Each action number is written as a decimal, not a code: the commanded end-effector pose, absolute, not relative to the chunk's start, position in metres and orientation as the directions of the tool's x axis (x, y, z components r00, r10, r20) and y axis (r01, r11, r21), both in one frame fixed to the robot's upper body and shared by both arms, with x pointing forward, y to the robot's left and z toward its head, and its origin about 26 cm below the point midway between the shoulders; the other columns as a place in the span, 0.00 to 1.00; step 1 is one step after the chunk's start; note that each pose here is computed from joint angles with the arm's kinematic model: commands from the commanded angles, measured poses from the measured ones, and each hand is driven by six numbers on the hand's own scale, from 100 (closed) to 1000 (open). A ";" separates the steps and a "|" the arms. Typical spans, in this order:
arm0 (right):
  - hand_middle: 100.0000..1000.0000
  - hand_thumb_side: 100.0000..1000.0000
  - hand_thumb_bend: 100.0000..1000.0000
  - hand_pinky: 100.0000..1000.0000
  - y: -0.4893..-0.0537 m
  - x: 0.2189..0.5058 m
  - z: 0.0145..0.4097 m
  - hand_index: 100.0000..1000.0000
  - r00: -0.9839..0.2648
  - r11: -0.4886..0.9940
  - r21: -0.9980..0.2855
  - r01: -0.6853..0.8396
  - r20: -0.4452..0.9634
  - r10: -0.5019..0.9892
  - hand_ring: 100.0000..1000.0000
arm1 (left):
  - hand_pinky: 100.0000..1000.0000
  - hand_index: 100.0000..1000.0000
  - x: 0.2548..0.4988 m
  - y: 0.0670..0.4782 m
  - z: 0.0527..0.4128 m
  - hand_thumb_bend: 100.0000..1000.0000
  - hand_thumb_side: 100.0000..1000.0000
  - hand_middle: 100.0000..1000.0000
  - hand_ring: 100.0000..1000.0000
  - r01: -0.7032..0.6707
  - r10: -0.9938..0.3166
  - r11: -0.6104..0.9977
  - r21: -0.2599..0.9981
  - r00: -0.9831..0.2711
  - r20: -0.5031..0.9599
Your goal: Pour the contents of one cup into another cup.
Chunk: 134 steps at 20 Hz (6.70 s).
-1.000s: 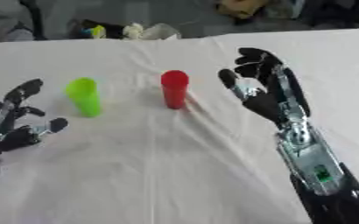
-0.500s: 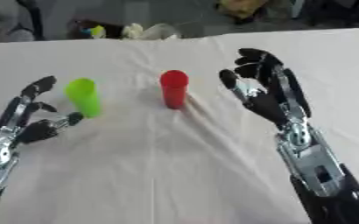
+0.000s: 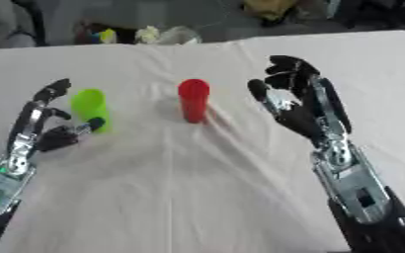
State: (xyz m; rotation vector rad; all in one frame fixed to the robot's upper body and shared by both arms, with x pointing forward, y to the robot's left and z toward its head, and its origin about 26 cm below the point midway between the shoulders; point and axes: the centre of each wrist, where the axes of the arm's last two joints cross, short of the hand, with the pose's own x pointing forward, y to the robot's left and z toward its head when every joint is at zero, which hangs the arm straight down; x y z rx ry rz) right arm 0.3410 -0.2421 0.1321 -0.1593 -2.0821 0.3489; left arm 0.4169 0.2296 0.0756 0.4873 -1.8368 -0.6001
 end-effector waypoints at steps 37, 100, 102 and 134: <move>0.61 0.48 0.56 0.71 -0.239 0.343 0.142 0.77 -0.539 0.948 -0.314 -0.048 0.808 0.240 0.64 | 0.06 0.71 0.440 0.213 0.070 0.16 0.14 0.37 0.43 0.006 -0.518 0.839 0.544 -0.297 0.802; 0.63 0.13 0.52 0.79 -0.219 0.428 0.080 0.77 -0.404 0.828 -0.556 -0.075 0.776 0.484 0.76 | 0.00 0.63 0.379 0.180 0.178 0.00 0.10 0.20 0.26 0.084 -0.177 0.953 0.291 -0.625 0.761; 0.63 0.13 0.52 0.79 -0.216 0.429 0.082 0.77 -0.410 0.827 -0.557 -0.078 0.774 0.482 0.75 | 0.00 0.63 0.379 0.179 0.178 0.00 0.10 0.20 0.26 0.087 -0.176 0.953 0.291 -0.625 0.761; 0.19 0.00 0.00 0.37 -0.196 0.437 0.090 0.37 -0.416 0.845 -0.526 -0.097 0.793 0.446 0.27 | 0.00 0.62 0.379 0.181 0.181 0.00 0.12 0.20 0.25 0.085 -0.172 0.954 0.288 -0.633 0.755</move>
